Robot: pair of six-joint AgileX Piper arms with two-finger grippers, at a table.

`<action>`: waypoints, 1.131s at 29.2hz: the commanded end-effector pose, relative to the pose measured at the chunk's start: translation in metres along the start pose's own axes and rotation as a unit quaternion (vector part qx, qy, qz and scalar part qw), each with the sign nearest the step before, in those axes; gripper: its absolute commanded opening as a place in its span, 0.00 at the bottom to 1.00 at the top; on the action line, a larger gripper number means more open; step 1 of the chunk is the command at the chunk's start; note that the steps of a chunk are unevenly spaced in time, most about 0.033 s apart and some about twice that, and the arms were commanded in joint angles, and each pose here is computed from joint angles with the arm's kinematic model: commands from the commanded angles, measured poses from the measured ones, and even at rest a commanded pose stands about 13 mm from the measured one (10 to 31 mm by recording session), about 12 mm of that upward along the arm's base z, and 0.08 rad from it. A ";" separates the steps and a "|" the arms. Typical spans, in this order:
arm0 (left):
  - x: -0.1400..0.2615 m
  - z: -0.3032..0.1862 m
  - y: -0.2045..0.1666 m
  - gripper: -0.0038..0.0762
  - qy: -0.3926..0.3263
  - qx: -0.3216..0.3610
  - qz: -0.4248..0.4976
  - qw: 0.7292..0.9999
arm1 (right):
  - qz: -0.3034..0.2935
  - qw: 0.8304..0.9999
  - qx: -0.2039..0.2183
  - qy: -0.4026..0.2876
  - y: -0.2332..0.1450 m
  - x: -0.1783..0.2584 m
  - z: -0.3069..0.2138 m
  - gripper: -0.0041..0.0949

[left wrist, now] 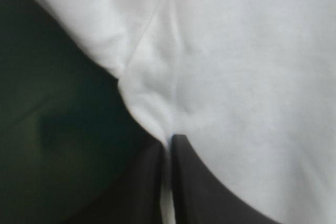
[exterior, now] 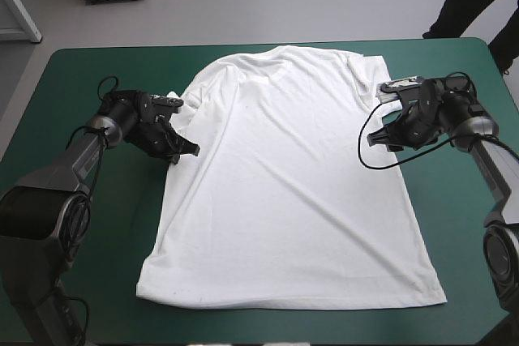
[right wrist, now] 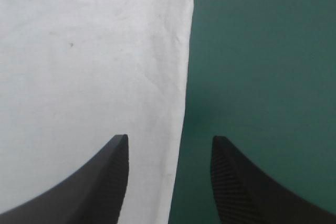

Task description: Fold the cloth

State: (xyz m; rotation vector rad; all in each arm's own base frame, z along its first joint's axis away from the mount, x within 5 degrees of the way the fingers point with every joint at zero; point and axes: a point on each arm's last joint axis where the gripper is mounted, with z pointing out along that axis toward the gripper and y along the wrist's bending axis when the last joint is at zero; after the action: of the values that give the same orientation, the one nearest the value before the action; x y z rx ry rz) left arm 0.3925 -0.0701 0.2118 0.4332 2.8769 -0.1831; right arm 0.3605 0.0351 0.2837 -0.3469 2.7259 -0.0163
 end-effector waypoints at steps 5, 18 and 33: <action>-0.001 -0.003 -0.014 0.02 -0.001 0.057 -0.001 0.998 | 0.004 1.000 0.005 -0.029 -0.011 -0.023 0.005 0.52; -0.013 -0.020 -0.024 0.02 -0.021 0.081 0.021 0.996 | 0.020 0.999 -0.018 -0.018 -0.015 -0.051 0.036 0.52; -0.012 -0.021 -0.024 0.02 -0.017 0.081 0.033 0.996 | 0.034 0.993 -0.065 0.092 -0.007 -0.035 0.084 0.42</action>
State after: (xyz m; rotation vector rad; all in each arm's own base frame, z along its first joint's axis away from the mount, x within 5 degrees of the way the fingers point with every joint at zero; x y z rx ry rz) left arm 0.3965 -0.0875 0.2145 0.5303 2.8736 -0.3827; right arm 0.4293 0.0387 0.2146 -0.3227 2.8993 0.0892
